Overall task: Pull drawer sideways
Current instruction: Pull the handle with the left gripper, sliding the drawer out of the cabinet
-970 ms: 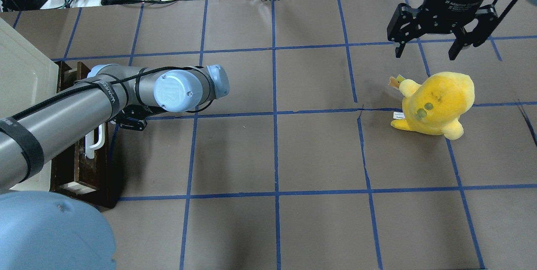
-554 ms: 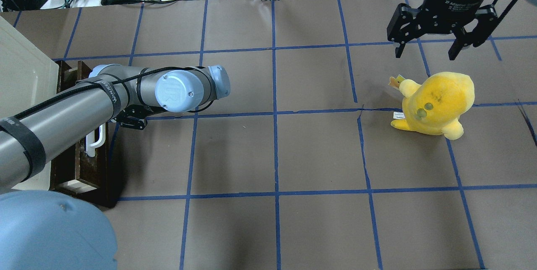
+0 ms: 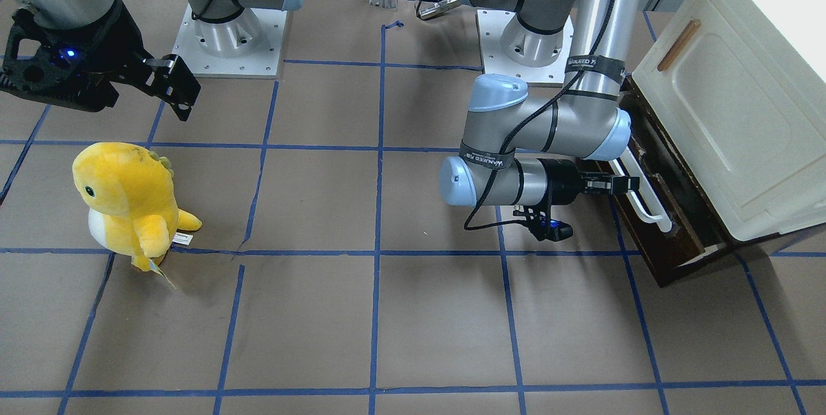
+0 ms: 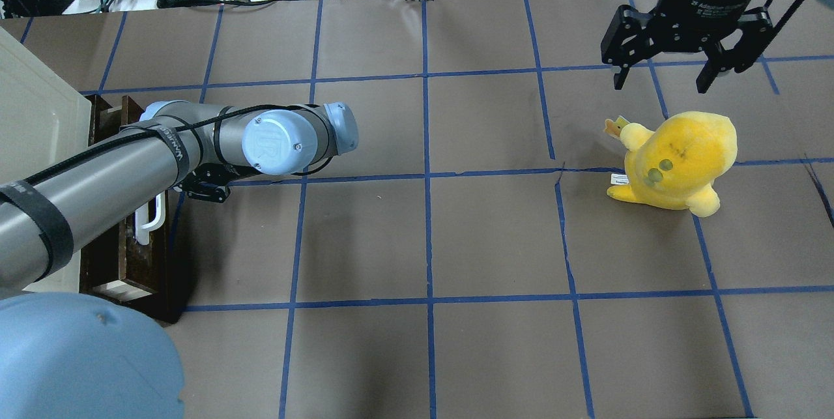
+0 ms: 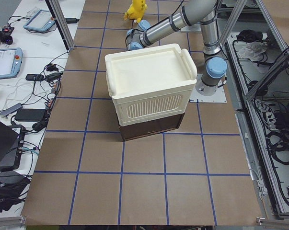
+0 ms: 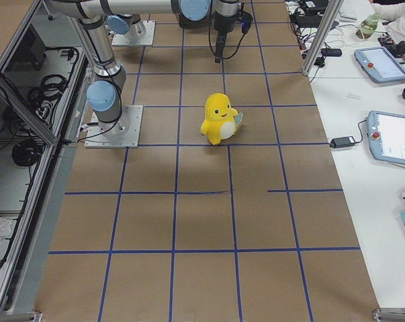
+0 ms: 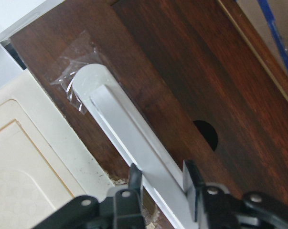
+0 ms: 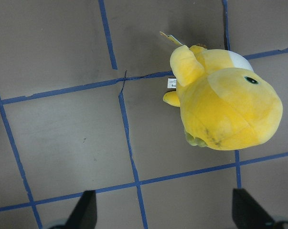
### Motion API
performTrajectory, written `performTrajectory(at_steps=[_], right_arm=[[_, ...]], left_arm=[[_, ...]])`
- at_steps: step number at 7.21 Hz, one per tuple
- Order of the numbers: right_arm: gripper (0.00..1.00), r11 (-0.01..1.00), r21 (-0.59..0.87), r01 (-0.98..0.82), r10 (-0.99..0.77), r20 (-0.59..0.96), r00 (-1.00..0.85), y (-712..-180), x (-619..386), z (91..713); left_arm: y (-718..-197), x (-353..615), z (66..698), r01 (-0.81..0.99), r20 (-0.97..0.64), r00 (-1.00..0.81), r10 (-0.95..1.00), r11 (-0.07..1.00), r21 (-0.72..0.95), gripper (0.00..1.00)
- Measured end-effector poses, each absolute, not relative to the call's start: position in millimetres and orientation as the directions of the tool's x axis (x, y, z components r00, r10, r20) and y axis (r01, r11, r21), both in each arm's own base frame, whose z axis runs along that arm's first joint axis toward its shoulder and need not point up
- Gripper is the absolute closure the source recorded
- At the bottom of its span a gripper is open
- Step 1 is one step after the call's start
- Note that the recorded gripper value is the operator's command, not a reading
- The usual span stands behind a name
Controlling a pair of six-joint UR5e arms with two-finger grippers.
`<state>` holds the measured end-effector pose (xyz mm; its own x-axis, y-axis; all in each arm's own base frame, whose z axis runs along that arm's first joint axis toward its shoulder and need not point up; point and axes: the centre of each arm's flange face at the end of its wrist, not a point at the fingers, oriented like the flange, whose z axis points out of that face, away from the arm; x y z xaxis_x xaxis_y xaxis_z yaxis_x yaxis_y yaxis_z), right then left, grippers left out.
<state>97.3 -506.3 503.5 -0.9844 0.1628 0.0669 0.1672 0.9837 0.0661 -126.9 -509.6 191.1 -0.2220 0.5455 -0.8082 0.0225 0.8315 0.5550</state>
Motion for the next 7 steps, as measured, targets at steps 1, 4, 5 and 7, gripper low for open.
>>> performTrajectory(at_steps=[1,4,5,7], right_arm=[[0.00,0.984,0.066,0.167,0.163,0.067,-0.984,-506,97,503],[0.00,0.984,0.066,0.167,0.162,0.067,-0.984,-506,97,503],[0.00,0.984,0.066,0.167,0.162,0.067,-0.984,-506,97,504],[0.00,0.984,0.067,0.167,0.162,0.067,-0.984,-506,97,503]], left_arm=[[-508,-134,191,0.034,-0.809,-0.215,0.548,0.832,0.554,0.67],[-505,-144,192,0.050,-0.807,-0.205,0.554,0.830,0.556,0.67],[-505,-146,192,0.055,-0.807,-0.202,0.555,0.829,0.556,0.67],[-504,-149,192,0.061,-0.807,-0.197,0.556,0.829,0.556,0.67]])
